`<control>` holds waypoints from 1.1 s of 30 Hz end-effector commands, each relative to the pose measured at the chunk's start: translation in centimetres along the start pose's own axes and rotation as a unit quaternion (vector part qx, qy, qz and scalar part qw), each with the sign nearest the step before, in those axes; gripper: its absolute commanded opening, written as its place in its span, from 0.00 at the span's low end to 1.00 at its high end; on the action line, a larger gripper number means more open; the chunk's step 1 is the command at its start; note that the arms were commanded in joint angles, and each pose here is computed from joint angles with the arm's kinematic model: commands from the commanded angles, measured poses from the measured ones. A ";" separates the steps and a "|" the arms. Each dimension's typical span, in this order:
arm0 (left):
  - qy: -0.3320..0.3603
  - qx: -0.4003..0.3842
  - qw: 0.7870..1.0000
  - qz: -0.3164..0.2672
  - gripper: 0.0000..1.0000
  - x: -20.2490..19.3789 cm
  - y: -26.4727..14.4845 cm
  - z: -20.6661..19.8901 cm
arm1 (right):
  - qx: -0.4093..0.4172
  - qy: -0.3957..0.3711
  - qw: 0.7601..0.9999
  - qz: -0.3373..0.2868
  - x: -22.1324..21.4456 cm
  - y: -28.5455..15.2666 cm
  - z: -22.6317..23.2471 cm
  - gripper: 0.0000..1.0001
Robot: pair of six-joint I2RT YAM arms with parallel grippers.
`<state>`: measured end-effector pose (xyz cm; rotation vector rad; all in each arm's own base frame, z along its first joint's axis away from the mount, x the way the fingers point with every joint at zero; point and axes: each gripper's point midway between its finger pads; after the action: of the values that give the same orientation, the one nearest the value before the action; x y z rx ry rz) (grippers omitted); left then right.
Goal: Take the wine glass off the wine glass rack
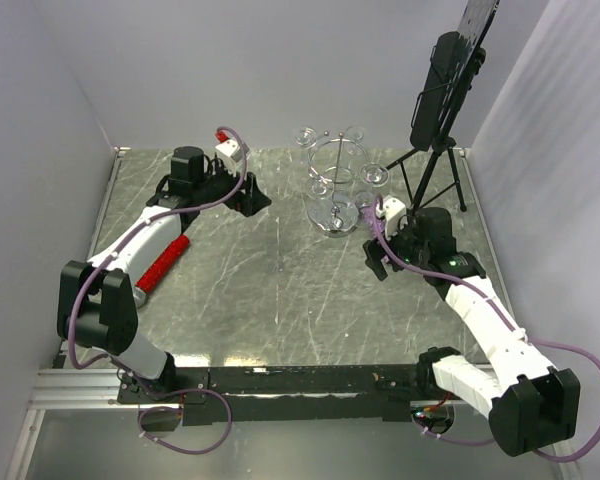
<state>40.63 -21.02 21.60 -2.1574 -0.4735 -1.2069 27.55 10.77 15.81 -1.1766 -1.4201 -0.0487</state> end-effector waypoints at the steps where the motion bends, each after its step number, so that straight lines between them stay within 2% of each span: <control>1: 0.020 -0.065 0.997 -0.047 0.94 3.4 -0.8 -3.3 | -0.028 0.035 0.998 -0.051 4.0 -0.7 -1.7 0.95; 6: 0.043 -0.105 0.993 -0.040 0.90 3.1 -0.1 -4.5 | -0.052 0.072 0.994 -0.061 5.2 -1.4 -3.0 0.93; 11: 0.097 -0.123 0.986 -0.053 0.91 2.5 0.3 -4.9 | -0.070 0.106 0.991 -0.044 5.0 -2.6 -4.0 0.91; 20: 0.135 -0.159 0.975 -0.078 0.91 0.6 2.6 -6.8 | -0.154 0.211 0.963 0.061 -1.2 -5.7 -8.5 0.92; 26: 0.154 -0.184 0.964 -0.117 0.85 -0.2 4.0 -8.2 | -0.183 0.225 0.952 0.095 -3.2 -7.0 -9.9 0.95; 33: 0.129 -0.190 0.961 -0.152 0.86 -0.3 5.8 -9.2 | -0.188 0.214 0.950 0.126 -4.5 -7.6 -9.8 0.98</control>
<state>37.35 -30.17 19.83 -2.2697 -0.3784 -1.7024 28.55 -0.72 17.93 -1.4896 -0.8762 -0.3794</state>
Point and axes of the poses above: each gripper's point midway between its finger pads, its own y axis out along the fingers, its own z axis along the line the jaws close on, x = y × z, and after that the axes turned 12 degrees about -y, right-handed
